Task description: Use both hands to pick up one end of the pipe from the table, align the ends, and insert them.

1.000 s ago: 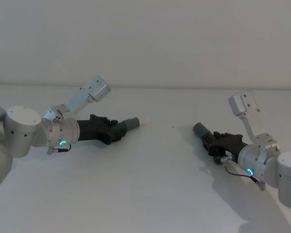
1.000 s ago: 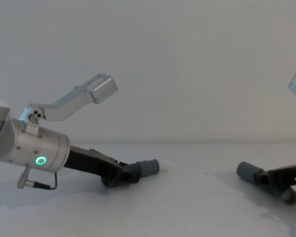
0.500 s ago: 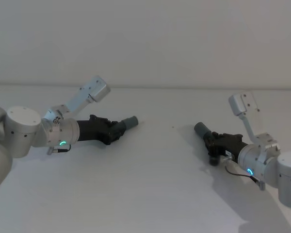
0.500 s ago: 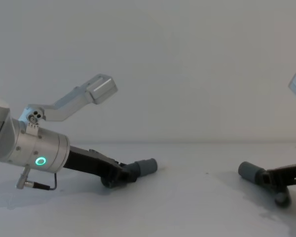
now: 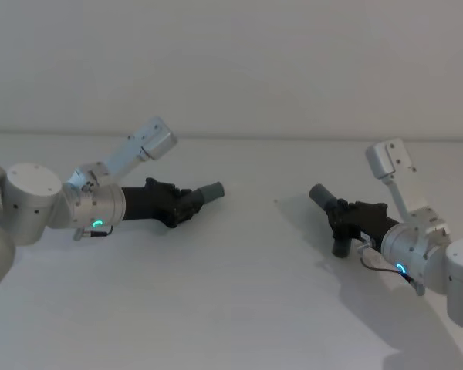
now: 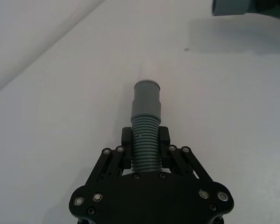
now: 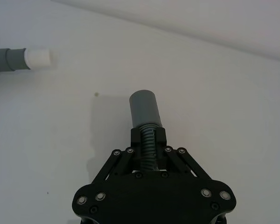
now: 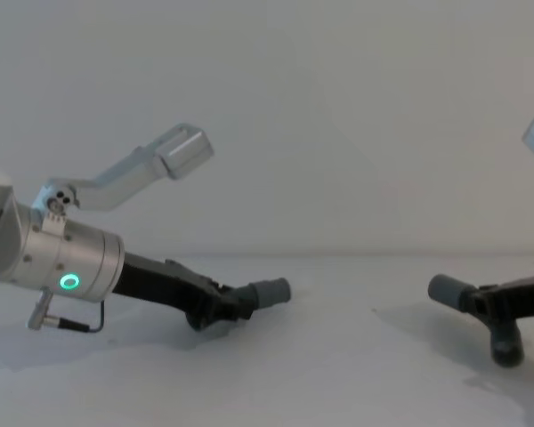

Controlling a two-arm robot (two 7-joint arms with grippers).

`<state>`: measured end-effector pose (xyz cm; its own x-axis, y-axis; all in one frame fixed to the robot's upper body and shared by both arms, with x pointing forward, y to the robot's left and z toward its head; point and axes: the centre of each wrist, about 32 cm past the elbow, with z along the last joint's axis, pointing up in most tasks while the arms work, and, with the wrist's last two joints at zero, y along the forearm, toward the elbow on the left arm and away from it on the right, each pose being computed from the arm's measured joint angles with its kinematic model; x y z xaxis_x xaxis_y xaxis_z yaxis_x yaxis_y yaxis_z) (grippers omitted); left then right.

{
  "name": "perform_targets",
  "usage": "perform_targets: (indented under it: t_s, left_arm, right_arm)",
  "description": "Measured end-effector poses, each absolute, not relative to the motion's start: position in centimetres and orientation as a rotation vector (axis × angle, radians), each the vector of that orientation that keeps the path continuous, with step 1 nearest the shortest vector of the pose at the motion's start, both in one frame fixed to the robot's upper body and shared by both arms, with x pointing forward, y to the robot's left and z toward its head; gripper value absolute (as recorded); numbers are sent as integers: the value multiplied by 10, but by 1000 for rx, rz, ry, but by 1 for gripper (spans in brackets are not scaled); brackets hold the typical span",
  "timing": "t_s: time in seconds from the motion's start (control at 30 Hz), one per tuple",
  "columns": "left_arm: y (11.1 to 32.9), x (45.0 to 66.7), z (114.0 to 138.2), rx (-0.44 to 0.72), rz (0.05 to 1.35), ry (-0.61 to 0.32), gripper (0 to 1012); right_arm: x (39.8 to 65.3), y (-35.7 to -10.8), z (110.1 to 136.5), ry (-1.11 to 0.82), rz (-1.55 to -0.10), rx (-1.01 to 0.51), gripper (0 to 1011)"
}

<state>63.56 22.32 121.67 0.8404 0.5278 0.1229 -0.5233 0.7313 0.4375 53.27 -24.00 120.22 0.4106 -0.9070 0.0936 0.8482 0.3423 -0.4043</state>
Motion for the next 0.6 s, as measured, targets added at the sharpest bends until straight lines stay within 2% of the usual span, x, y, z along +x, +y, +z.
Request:
perform_targets:
  t_s: [0.3,0.6]
  left_arm:
    - [228,640,1239,482,483,-71,314]
    - [233,642,1274,530,368,-188,314]
  right_arm:
    - [529,-247,1208,42,-1107,-380,137]
    - [528,-256,1216,-95,-1037,-341,123]
